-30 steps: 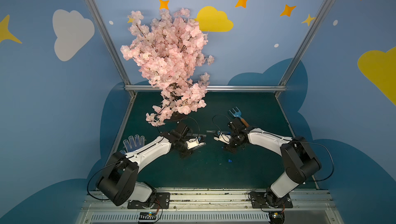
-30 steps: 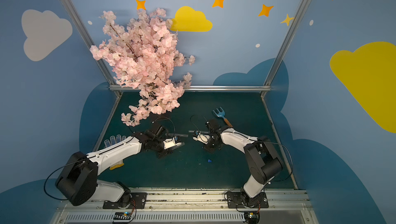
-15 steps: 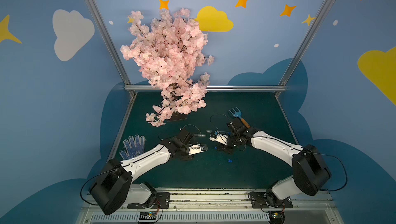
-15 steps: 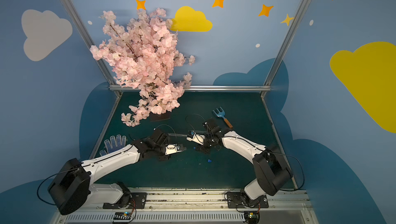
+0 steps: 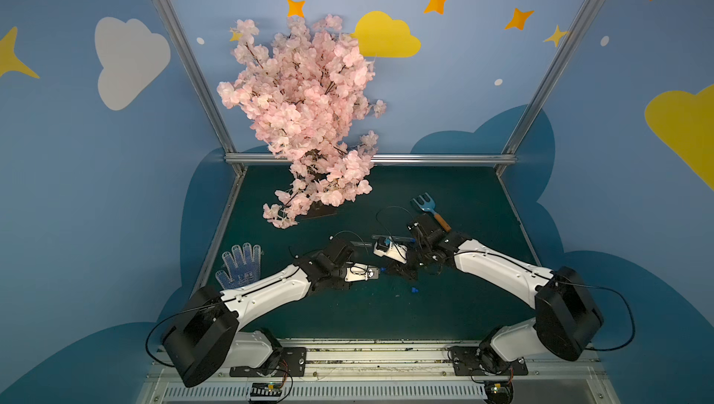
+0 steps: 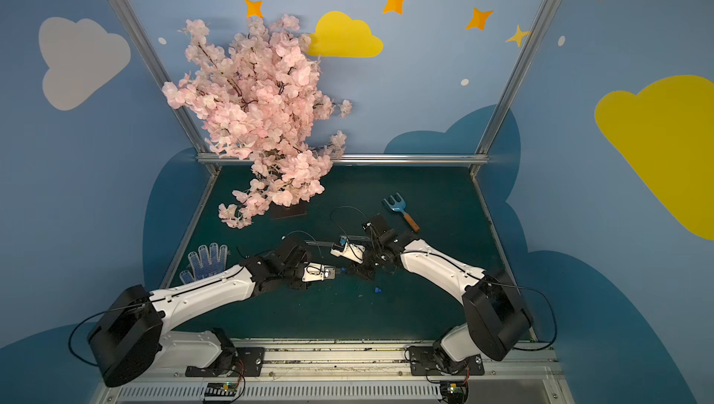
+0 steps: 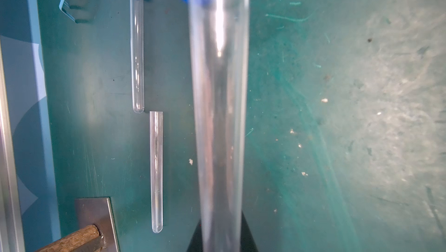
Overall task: Insert stoppers into test tubes
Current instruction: Insert the stopper into the test tube.
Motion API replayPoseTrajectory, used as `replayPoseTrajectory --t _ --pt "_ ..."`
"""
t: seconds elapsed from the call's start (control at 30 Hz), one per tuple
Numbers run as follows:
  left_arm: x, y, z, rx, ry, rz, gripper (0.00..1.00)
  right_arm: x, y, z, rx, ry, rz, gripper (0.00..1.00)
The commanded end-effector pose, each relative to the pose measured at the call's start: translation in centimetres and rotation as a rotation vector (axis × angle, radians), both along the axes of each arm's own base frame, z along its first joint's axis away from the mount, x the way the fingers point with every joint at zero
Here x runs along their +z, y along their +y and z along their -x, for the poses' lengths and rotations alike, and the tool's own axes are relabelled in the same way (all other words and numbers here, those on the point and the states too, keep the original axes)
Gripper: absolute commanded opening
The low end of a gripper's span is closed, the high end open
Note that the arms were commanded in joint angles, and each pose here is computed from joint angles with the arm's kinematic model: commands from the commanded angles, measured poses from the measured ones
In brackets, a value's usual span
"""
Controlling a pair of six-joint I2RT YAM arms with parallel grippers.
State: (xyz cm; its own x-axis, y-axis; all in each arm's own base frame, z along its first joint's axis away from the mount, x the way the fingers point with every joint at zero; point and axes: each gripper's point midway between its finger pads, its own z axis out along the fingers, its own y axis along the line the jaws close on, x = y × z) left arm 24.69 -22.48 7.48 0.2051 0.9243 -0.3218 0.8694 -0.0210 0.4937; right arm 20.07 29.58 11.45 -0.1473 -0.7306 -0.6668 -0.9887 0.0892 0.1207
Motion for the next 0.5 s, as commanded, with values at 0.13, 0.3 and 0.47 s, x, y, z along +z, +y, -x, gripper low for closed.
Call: replayPoseTrajectory --t 0.13,0.3,0.47 --pt "0.0 0.6 -0.8 0.037 -0.030 -0.040 0.02 0.3 0.0 0.5 0.013 -0.008 -0.008 0.11" --pt "0.1 0.5 -1.1 0.046 -0.035 -0.039 0.02 0.2 0.1 0.7 0.020 0.000 -0.004 0.11" --pt "0.5 0.2 -1.0 0.035 -0.044 -0.017 0.02 -0.1 0.3 0.7 0.025 0.007 0.003 0.11"
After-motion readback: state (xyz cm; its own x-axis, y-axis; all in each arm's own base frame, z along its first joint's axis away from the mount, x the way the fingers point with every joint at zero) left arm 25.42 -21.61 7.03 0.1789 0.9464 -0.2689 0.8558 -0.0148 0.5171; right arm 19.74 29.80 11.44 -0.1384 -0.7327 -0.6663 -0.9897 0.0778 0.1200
